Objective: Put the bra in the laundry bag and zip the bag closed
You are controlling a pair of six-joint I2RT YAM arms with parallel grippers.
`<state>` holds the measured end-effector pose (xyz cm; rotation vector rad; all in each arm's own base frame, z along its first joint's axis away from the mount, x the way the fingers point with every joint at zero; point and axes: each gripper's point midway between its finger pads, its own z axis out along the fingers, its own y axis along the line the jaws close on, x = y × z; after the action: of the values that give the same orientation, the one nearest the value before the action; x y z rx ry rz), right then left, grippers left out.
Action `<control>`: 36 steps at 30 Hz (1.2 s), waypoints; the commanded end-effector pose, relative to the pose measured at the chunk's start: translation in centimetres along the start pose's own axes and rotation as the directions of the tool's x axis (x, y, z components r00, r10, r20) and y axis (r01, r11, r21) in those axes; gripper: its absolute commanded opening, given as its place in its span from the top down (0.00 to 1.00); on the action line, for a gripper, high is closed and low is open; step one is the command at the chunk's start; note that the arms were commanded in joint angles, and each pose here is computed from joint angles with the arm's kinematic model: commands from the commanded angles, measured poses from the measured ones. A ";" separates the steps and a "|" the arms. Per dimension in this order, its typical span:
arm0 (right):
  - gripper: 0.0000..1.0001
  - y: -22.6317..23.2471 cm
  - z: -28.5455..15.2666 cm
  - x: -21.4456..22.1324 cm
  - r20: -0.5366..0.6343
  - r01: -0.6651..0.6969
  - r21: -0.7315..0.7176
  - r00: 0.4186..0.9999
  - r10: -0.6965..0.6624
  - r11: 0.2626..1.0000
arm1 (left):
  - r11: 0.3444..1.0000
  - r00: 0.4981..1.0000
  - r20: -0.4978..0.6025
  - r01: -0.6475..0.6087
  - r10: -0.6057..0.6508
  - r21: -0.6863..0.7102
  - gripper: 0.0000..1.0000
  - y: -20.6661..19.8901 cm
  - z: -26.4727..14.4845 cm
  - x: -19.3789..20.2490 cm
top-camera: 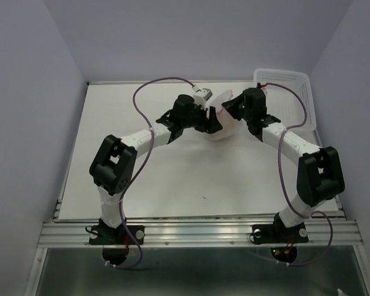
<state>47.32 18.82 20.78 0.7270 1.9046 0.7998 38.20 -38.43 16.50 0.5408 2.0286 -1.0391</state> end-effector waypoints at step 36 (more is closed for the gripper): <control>0.99 2.0 -0.2 1.2 -0.041 -0.071 -0.097 0.997 0.067 0.993 | 0.997 0.961 0.272 -0.057 0.041 0.048 0.51 -2.5 1.5 -9.3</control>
<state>47.06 19.91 20.91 0.7559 1.8884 0.9025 41.90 -40.98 18.70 0.4560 1.9231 -1.0677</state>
